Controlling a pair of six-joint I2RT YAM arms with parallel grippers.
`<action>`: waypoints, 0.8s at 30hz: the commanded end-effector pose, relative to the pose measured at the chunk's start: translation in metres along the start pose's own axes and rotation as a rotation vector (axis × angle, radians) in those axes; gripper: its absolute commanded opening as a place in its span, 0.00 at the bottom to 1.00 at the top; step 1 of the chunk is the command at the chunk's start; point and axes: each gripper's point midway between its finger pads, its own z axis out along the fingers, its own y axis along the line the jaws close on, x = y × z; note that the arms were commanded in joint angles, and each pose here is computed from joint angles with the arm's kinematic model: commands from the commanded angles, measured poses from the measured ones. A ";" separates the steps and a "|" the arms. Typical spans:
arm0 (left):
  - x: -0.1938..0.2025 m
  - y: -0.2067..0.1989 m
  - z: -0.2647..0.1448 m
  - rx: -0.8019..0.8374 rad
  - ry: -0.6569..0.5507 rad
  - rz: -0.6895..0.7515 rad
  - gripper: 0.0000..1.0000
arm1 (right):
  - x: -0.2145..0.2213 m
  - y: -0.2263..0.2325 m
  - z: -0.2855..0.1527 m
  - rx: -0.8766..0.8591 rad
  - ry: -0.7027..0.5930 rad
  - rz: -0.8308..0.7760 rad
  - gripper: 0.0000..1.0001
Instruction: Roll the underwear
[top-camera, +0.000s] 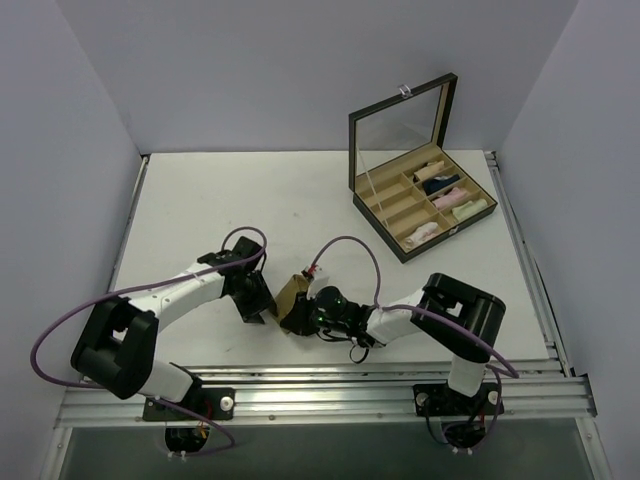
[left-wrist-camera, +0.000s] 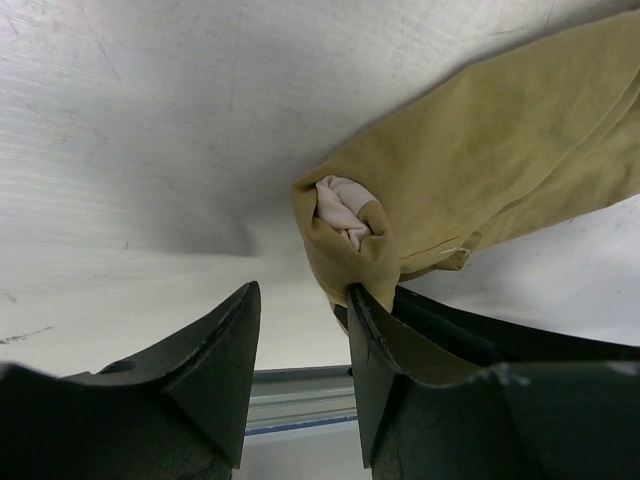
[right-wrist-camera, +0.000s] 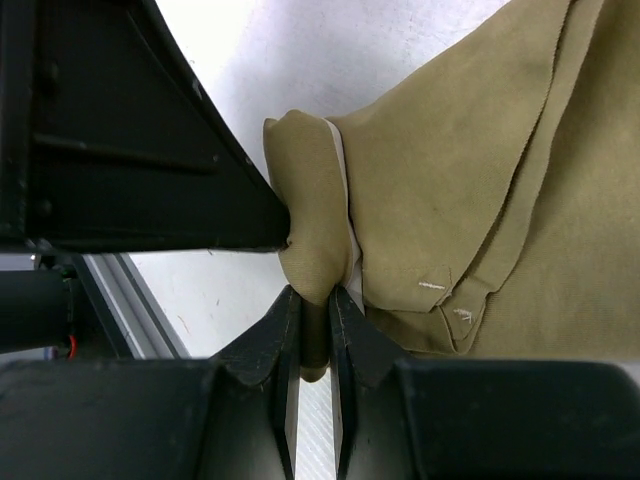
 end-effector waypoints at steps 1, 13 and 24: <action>0.000 -0.020 -0.001 0.130 -0.018 0.009 0.48 | 0.082 -0.077 -0.024 0.243 0.282 0.018 0.00; -0.009 -0.029 -0.010 0.192 -0.072 0.003 0.49 | 0.084 -0.078 -0.016 0.251 0.336 0.039 0.00; -0.018 -0.012 0.000 0.148 -0.081 -0.026 0.50 | 0.083 -0.079 -0.010 0.248 0.353 0.068 0.00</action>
